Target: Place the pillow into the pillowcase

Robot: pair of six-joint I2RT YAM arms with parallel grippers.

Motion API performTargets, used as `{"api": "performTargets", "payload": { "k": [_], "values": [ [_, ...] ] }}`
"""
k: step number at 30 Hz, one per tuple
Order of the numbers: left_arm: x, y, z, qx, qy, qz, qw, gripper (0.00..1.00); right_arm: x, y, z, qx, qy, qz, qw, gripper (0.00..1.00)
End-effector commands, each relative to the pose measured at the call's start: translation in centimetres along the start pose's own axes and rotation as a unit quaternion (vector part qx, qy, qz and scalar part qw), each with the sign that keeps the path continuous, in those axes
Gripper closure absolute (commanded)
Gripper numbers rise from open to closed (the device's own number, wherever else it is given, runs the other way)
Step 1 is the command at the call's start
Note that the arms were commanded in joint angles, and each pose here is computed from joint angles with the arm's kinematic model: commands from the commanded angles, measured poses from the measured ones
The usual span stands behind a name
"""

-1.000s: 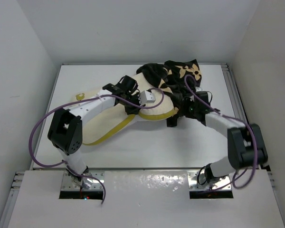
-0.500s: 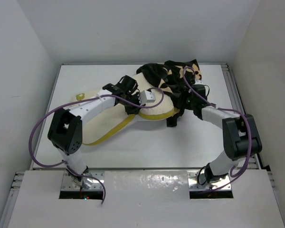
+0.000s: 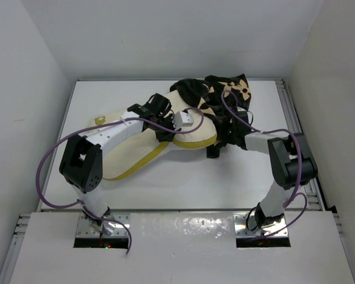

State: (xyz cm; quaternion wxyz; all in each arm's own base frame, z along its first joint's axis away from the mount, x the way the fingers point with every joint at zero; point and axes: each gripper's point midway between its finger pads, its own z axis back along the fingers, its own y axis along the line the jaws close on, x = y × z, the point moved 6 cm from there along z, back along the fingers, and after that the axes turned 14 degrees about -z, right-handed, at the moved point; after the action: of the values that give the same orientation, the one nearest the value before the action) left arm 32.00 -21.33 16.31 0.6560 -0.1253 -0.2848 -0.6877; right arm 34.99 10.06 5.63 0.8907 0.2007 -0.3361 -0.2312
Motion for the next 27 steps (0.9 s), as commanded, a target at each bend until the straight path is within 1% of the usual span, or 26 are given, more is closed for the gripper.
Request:
{"api": "performTargets", "payload": {
  "k": [1, 2, 3, 4, 5, 7, 8, 10, 11, 15, 18, 21, 24, 25, 27],
  "values": [
    [1.2, 2.4, 1.2, 0.056, -0.022, -0.018, 0.998, 1.00, 0.4, 0.9, -1.2, 0.001, -0.009, -0.019, 1.000, 0.58],
    [1.0, 2.4, 1.2, 0.057, -0.019, -0.018, 0.998, 1.00, 0.5, 0.8, -1.4, -0.008, -0.016, -0.018, 1.000, 0.67],
    [1.0, 2.4, 1.2, 0.058, -0.018, -0.018, 0.998, 1.00, 0.8, 1.0, -1.4, -0.008, -0.020, -0.018, 1.000, 0.80],
    [1.1, 2.3, 1.1, 0.059, -0.018, -0.019, 0.998, 1.00, 1.0, 0.4, -1.1, -0.029, -0.029, -0.021, 0.999, 1.00],
    [0.9, 2.5, 1.1, 0.065, -0.012, -0.016, 0.998, 1.00, 1.8, 1.0, 0.0, -0.026, -0.047, -0.021, 0.998, 1.00],
    [1.1, 2.9, 1.0, 0.079, -0.010, -0.014, 0.997, 1.00, 1.8, 0.2, 1.4, -0.041, -0.065, -0.008, 0.997, 1.00],
    [0.7, 3.3, 0.9, 0.094, 0.003, 0.002, 0.996, 1.00, 1.8, 0.2, 3.1, -0.036, -0.079, -0.001, 0.996, 1.00],
    [1.0, 4.4, 0.9, 0.123, 0.014, 0.013, 0.992, 1.00, 1.4, -0.3, 4.8, -0.047, -0.091, 0.013, 0.995, 1.00],
    [0.9, 4.7, 0.4, 0.126, 0.022, 0.014, 0.992, 1.00, 0.8, 0.0, 6.5, -0.033, -0.099, 0.022, 0.994, 1.00],
    [2.3, 5.0, -0.7, 0.154, 0.048, -0.008, 0.987, 1.00, -1.9, 1.5, 9.6, 0.011, -0.114, 0.056, 0.992, 1.00],
    [2.6, 4.8, -1.4, 0.169, 0.063, -0.005, 0.984, 1.00, -4.9, 3.0, 11.0, 0.047, -0.103, 0.078, 0.991, 1.00],
    [2.3, 4.4, -2.0, 0.167, 0.068, 0.012, 0.983, 1.00, -5.7, 3.1, 11.8, 0.051, -0.106, 0.087, 0.989, 1.00],
    [2.3, 4.4, -2.3, 0.171, 0.065, 0.023, 0.983, 1.00, -6.7, 3.8, 12.5, 0.066, -0.087, 0.125, 0.986, 1.00],
    [2.1, 4.6, -2.2, 0.183, 0.075, 0.027, 0.980, 1.00, -7.2, 4.3, 12.9, 0.081, -0.079, 0.140, 0.984, 1.00],
    [1.9, 4.8, -2.3, 0.189, 0.078, 0.033, 0.978, 1.00, -8.4, 4.9, 13.5, 0.127, -0.046, 0.189, 0.973, 1.00]
  ]
}}
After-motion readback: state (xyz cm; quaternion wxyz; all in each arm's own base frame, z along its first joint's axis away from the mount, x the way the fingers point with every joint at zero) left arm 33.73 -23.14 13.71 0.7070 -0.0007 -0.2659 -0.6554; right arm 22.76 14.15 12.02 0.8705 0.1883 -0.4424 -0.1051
